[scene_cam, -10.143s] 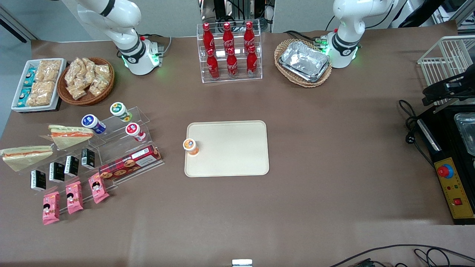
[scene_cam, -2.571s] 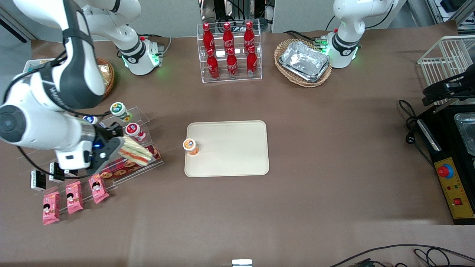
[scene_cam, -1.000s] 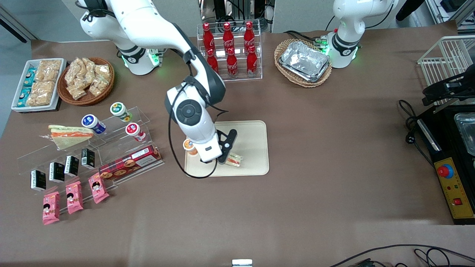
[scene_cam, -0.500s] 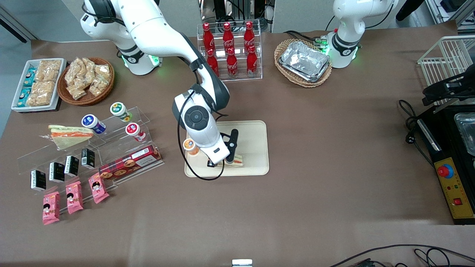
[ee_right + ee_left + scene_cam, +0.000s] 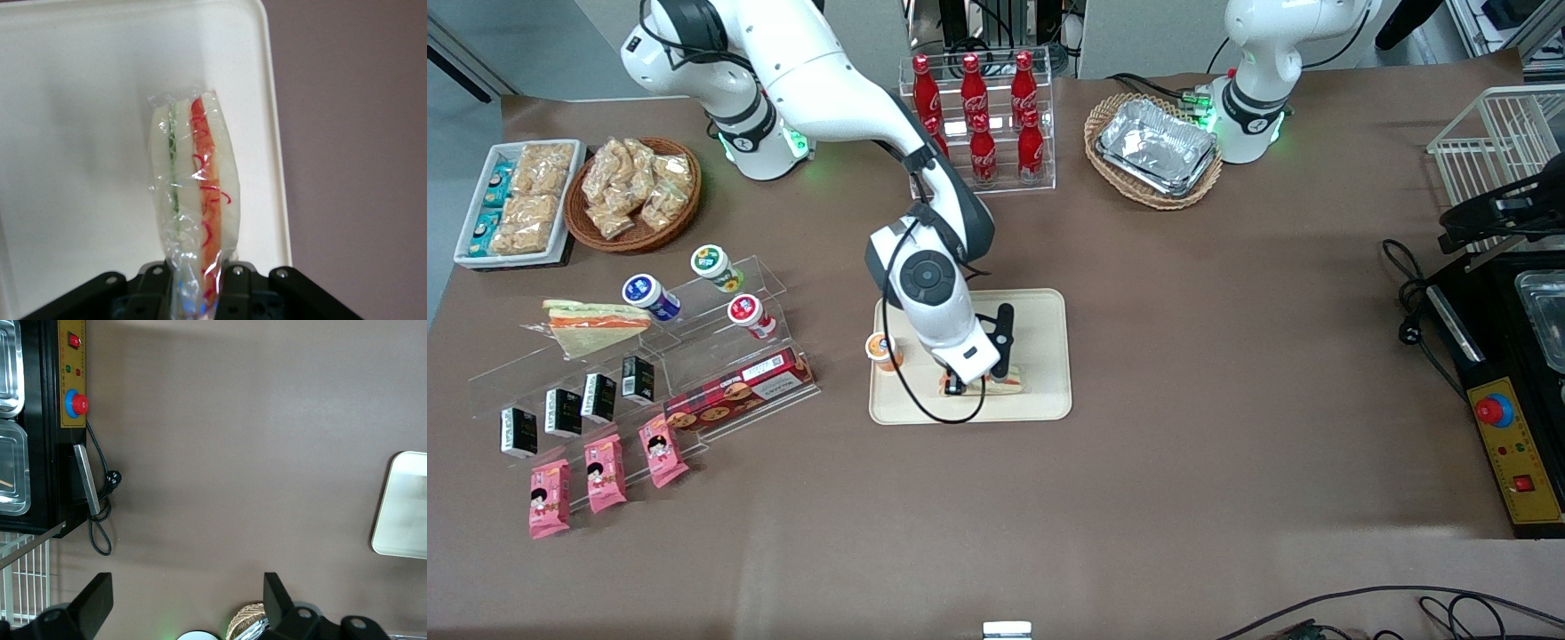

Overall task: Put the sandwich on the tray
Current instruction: 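Lower the sandwich onto the tray and open the right gripper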

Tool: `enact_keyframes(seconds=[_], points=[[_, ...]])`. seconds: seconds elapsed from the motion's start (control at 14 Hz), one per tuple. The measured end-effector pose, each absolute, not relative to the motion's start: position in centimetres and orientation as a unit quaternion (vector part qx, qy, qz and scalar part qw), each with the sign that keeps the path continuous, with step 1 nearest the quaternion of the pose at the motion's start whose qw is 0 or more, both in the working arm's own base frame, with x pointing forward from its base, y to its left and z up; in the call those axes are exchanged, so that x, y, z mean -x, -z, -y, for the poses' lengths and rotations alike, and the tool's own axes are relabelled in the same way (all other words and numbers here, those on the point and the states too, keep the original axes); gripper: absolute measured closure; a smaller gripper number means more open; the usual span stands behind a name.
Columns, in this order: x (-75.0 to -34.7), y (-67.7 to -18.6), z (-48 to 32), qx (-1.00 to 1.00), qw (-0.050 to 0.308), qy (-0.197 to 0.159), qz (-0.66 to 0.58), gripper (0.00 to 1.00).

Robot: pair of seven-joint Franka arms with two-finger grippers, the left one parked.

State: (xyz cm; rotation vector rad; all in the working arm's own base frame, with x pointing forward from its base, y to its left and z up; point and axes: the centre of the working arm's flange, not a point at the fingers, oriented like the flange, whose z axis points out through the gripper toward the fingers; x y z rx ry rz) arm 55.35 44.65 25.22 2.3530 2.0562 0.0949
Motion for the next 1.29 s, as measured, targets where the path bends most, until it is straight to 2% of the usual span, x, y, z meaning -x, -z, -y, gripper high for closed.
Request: enact_keyframes(seconds=[0.64,0.79,1.21,1.29], points=[[-54.4,-24.4,-45.9,-0.745,0.011,-0.033,-0.666,0.81],[-54.4,-24.2,-46.0,-0.744,0.013,-0.036,-0.667,0.67],[-54.6,-23.4,-45.7,-0.745,0.017,-0.034,-0.666,0.04],[-54.7,-23.4,-45.6,-0.746,0.017,-0.035,-0.665,0.00]])
